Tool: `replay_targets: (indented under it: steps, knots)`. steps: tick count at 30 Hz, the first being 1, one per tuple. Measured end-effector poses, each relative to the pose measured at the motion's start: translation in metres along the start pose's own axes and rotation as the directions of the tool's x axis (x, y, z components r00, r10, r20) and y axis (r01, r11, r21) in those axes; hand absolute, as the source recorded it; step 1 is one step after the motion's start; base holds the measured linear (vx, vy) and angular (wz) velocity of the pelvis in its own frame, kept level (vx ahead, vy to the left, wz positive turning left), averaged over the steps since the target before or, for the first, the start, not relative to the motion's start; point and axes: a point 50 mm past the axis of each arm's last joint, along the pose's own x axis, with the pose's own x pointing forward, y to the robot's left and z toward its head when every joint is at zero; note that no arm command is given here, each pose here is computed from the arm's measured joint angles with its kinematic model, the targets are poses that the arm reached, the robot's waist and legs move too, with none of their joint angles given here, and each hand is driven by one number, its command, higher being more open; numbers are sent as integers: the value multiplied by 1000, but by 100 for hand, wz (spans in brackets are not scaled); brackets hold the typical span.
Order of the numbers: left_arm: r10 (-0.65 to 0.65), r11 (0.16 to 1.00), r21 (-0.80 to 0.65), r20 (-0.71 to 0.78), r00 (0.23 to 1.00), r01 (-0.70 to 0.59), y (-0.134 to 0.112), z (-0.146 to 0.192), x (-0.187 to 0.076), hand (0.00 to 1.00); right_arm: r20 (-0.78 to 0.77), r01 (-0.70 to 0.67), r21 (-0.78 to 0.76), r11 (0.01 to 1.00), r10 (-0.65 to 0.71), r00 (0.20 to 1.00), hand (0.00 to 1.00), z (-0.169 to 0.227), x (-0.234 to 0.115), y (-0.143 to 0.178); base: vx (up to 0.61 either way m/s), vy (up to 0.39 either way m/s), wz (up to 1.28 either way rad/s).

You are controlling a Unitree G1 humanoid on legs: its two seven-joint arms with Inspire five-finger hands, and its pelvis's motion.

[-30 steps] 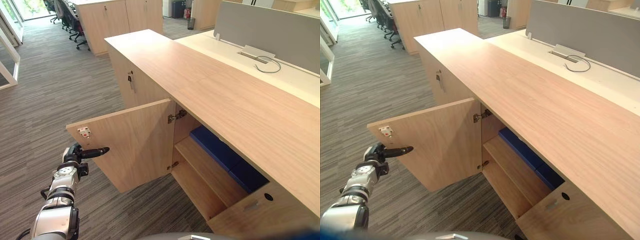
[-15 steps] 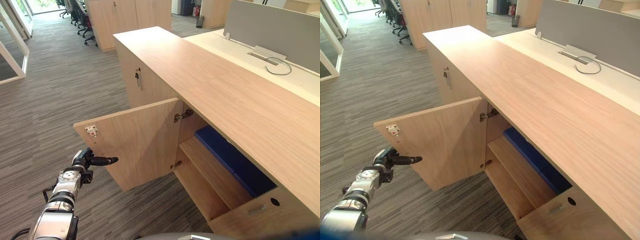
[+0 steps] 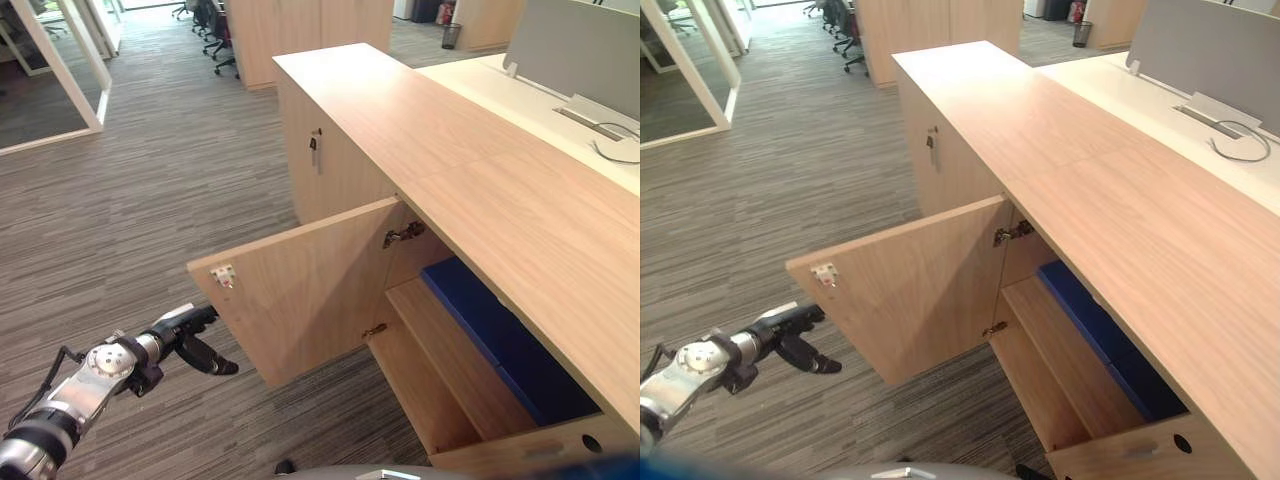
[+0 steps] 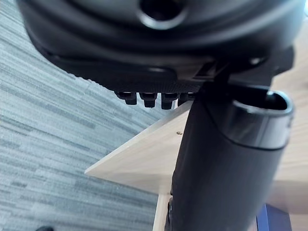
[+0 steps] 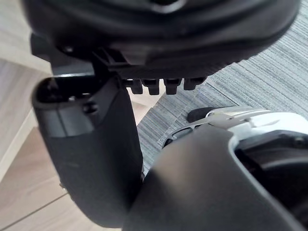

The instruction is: Walk over to the cabinet, pick up the folder, carry it to the office cabinet, place the folder inside the office cabinet, then close the office cabinet door

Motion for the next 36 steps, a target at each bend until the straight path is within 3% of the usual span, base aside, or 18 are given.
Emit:
replay_targets:
  steps: [6, 10, 15, 29, 36]
  knots:
    - [-205, 975, -69, 87, 975, 212, -52, -4, -15, 100, -4, -1, -51, 999, 1, 1000, 100, 1, 0, -3, -78, 44, 17]
    - [-255, 949, -112, 284, 924, 296, -80, 19, -14, 100, -23, -10, -95, 995, 8, 1000, 100, -1, 0, -1, -9, 26, 12]
    - [-170, 946, -164, 483, 859, 279, -77, 49, -17, 100, -29, -26, -133, 991, 22, 999, 100, -1, 0, 2, 28, -2, 10]
    - [-143, 904, -254, 580, 802, 344, -107, 65, -4, 100, -49, -67, -250, 966, 56, 997, 100, 8, 3, 13, 10, -1, -2]
    - [-241, 833, -293, 573, 784, 469, -156, 68, 21, 100, -44, -75, -258, 963, 66, 997, 100, 9, 3, 17, -17, 14, -40]
